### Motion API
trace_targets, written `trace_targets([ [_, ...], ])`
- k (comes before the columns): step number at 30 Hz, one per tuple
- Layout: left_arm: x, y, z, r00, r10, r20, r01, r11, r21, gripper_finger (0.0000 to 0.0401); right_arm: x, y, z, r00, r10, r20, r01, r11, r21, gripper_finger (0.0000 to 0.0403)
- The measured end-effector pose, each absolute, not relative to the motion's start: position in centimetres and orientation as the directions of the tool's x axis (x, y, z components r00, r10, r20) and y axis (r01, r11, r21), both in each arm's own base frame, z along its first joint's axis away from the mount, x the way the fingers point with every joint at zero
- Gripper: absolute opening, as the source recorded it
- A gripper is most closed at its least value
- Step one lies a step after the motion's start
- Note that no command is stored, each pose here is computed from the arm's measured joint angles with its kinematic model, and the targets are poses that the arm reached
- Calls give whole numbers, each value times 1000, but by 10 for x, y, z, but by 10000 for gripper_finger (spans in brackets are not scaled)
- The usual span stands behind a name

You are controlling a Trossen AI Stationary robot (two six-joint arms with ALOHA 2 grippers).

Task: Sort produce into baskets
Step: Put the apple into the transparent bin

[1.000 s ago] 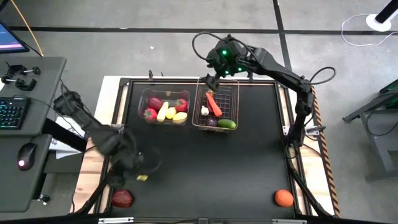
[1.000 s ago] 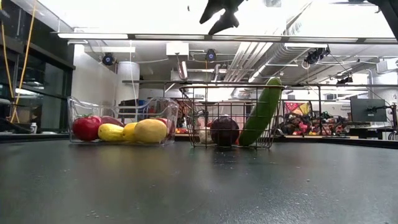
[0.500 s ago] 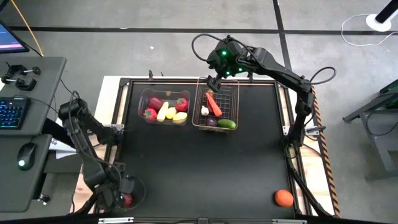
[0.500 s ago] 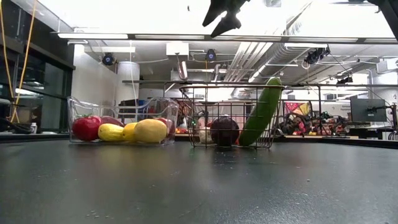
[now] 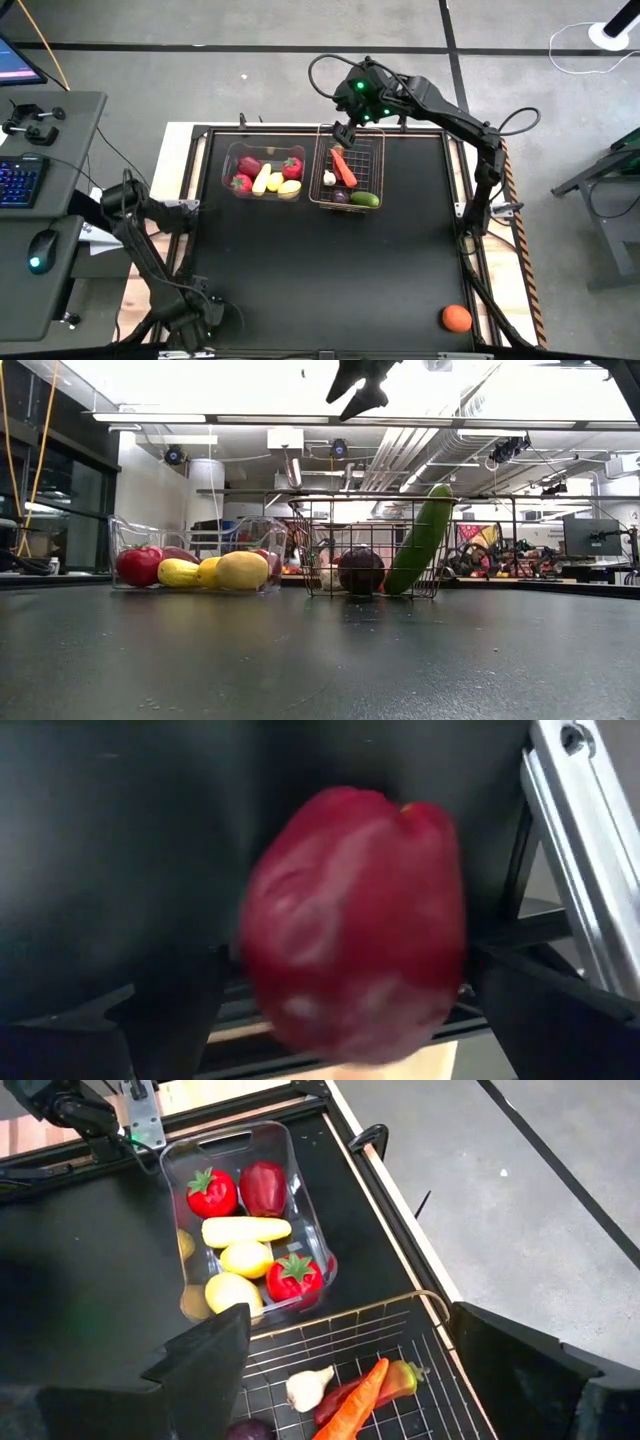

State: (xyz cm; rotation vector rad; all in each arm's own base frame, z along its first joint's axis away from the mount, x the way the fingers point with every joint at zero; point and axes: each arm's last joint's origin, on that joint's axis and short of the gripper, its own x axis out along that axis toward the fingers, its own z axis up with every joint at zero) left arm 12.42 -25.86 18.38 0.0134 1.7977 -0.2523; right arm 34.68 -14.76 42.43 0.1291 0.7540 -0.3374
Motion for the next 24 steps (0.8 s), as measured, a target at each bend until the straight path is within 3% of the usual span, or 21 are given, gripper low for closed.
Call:
trace_targets([
  [10,126,-267,162,-295,-96,-951,110,985,-134,390,346,-146,423,664,-246,-706,354,935,8,332],
  [17,129,-254,182,-282,-117,-952,103,983,-151,308,345,-146,423,659,-244,-711,352,936,5,332],
  [20,134,-233,207,-208,-114,-971,68,989,-131,308,341,-145,426,657,-259,-708,351,936,-16,332],
  [24,144,-186,256,12,-58,-998,-31,998,-59,308,332,-142,436,658,-305,-688,374,926,-53,332],
])
